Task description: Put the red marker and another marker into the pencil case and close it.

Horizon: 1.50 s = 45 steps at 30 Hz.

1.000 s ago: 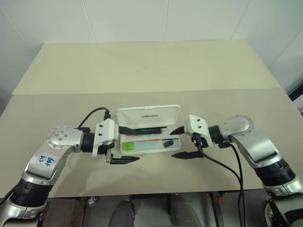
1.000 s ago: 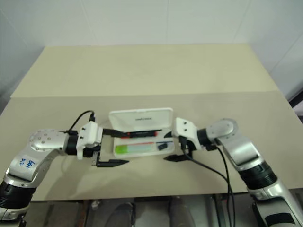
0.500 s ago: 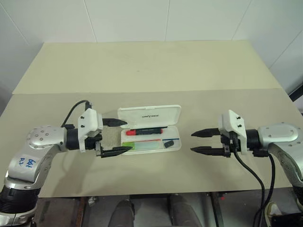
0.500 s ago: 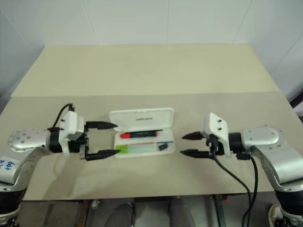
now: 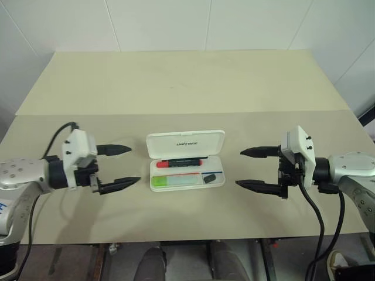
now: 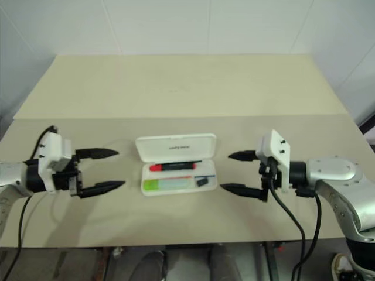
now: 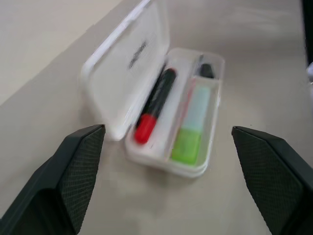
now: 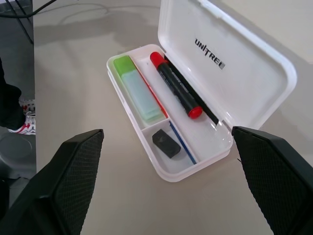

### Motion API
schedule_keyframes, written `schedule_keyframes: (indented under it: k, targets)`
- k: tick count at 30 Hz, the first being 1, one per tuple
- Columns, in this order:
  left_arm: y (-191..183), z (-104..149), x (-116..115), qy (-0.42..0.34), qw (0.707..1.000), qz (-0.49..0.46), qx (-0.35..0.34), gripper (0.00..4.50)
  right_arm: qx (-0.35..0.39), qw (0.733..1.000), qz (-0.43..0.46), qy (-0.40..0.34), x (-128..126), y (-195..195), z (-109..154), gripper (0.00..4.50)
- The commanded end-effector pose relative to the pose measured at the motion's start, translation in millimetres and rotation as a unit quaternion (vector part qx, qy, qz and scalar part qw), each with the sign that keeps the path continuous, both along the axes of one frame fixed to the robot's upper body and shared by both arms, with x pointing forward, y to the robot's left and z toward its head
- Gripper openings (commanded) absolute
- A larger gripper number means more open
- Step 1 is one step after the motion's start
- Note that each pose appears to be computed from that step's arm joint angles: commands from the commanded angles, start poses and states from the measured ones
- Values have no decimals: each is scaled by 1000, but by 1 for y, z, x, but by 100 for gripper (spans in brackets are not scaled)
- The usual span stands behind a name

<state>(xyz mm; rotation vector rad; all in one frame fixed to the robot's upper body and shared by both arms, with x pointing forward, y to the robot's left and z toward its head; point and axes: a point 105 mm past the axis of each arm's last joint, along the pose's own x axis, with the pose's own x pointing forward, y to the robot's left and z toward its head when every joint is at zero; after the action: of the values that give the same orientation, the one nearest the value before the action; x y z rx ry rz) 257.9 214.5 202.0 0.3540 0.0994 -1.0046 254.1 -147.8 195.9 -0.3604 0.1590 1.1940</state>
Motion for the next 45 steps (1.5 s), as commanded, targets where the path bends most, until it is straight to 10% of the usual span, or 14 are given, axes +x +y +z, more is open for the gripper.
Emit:
schedule_keyframes:
  k: [1,10,30,45]
  targets:
    - [8,14,-1,-29,999,22,-31,319,-1,1000,5,-27,-1,1,6,450]
    - [55,41,41,-91,969,189,-128,7,30,996,-13,-84,8,5,23,450]
    - [-37,-4,127,-19,984,128,-119,3,32,991,4,-128,-4,16,38,450]
    - [-65,-5,63,71,988,-126,-62,3,34,991,-14,-129,-3,17,35,450]
